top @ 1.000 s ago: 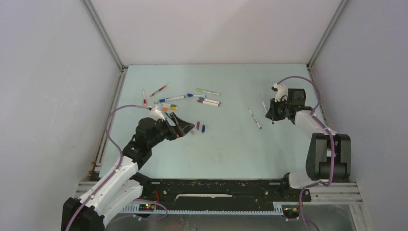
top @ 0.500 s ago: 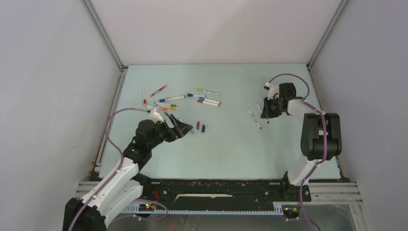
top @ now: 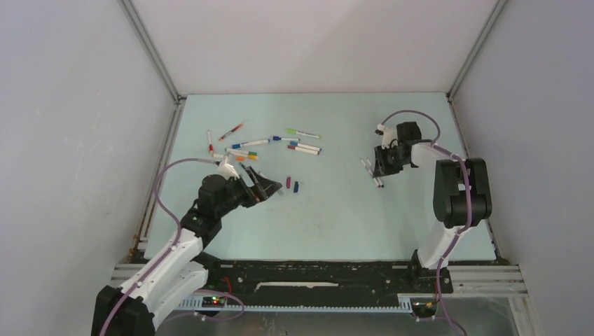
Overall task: Open the pen caps
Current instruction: Place the pen at the center of the board, then pick up the pen from the center of the board, then open the pen cap from the pen.
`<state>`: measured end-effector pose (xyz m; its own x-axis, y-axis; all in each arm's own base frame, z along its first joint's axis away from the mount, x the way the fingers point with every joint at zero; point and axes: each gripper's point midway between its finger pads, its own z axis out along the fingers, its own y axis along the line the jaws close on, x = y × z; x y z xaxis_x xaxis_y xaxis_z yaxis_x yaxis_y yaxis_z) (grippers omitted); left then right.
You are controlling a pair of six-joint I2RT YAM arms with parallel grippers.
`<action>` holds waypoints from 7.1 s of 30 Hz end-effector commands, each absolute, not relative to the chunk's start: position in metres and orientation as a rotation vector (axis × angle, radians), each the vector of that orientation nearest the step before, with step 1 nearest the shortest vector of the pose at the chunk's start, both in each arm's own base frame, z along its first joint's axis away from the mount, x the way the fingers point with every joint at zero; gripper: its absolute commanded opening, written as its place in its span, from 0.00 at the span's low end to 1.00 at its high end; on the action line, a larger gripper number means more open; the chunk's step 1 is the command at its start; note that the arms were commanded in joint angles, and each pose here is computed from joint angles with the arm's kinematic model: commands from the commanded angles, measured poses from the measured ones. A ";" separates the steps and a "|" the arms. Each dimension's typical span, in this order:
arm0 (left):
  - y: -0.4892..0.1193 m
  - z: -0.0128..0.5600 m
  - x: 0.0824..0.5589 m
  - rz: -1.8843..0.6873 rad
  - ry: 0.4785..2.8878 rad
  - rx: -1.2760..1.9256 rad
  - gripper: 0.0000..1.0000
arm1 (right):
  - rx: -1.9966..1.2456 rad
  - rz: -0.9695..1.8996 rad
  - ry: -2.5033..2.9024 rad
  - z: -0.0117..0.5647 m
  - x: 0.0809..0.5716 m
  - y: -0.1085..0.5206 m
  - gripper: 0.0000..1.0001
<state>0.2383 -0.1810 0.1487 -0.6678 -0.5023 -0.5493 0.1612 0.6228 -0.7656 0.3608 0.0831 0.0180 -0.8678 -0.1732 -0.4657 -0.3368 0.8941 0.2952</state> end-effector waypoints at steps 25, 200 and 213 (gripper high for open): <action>-0.182 0.122 0.289 -0.912 2.228 -0.472 0.95 | -0.572 0.771 2.401 0.102 0.345 0.104 0.55; -0.419 0.205 0.212 -1.442 1.982 0.309 0.46 | -0.440 1.615 1.952 0.212 0.265 0.217 0.00; -0.425 0.200 0.212 -1.455 2.005 0.326 0.01 | -0.439 1.612 1.954 0.211 0.265 0.217 0.00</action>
<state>0.2097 -0.4131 0.1739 -0.7850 -0.1466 -0.6019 0.5058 0.4094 -0.7593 0.2656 0.2148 0.2012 -0.8142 0.1051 -0.5710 -0.5361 0.2415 0.8088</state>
